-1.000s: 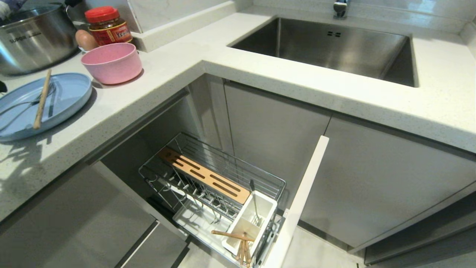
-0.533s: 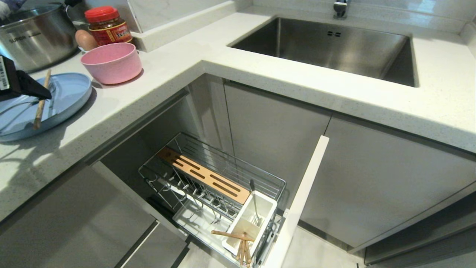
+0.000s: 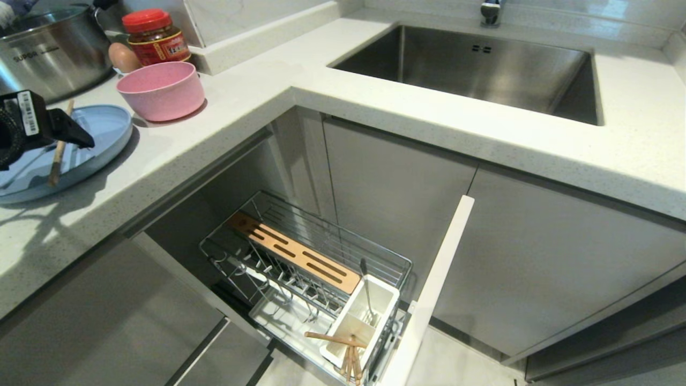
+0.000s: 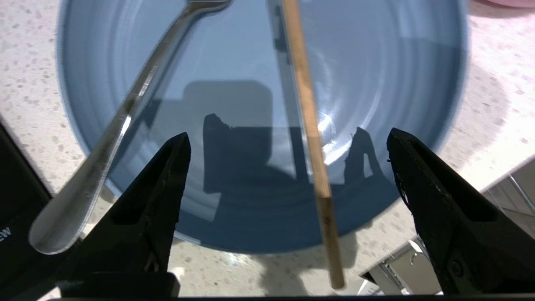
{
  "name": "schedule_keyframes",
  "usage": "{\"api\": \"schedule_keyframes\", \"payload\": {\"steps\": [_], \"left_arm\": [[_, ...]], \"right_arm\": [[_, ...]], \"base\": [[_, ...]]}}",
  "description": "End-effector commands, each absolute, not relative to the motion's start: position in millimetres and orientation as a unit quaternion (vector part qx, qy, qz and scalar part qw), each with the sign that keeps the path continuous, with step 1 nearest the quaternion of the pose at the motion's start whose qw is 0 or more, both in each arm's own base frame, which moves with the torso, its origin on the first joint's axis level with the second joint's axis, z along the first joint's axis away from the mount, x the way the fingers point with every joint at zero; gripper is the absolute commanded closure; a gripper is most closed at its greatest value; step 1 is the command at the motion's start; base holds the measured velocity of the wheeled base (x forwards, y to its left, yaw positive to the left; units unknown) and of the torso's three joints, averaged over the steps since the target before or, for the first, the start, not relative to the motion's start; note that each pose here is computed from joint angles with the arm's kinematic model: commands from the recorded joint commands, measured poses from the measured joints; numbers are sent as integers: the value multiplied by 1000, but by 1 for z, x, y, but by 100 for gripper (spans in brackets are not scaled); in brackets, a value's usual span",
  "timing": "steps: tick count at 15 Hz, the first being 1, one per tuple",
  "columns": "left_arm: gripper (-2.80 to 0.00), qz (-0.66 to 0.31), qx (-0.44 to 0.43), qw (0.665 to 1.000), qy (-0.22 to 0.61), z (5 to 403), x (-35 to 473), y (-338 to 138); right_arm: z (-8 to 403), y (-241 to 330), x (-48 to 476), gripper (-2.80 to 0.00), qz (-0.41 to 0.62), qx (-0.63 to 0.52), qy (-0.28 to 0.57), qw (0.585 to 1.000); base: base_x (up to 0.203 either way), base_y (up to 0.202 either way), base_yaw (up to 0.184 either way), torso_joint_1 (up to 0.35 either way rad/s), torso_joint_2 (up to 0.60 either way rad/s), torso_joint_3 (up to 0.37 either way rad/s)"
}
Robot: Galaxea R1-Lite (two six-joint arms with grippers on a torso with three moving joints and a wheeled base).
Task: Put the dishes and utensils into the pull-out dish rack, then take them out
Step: Pick up the chopsticks and place it in the cupboard
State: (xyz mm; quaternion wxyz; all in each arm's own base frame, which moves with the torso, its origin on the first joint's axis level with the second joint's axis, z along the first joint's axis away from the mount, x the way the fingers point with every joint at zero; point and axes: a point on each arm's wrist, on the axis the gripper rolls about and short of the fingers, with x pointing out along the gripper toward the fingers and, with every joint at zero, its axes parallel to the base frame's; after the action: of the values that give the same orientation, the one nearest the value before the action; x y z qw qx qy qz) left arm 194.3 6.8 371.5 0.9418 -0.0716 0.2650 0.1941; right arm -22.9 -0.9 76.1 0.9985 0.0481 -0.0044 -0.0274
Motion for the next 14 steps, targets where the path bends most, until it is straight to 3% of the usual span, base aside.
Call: {"api": "schedule_keyframes", "payload": {"steps": [1, 14], "left_arm": [[-280, 201, -72, 938, 272, 369, 199, 9], [-280, 191, -76, 936, 285, 364, 209, 10]], "right_arm": [[76, -1, -23, 0, -27, 48, -7, 998], [76, -1, -23, 0, -27, 48, -7, 998]], "base": [[0, 0, 0, 0, 0, 0], [0, 0, 0, 0, 0, 0]]}}
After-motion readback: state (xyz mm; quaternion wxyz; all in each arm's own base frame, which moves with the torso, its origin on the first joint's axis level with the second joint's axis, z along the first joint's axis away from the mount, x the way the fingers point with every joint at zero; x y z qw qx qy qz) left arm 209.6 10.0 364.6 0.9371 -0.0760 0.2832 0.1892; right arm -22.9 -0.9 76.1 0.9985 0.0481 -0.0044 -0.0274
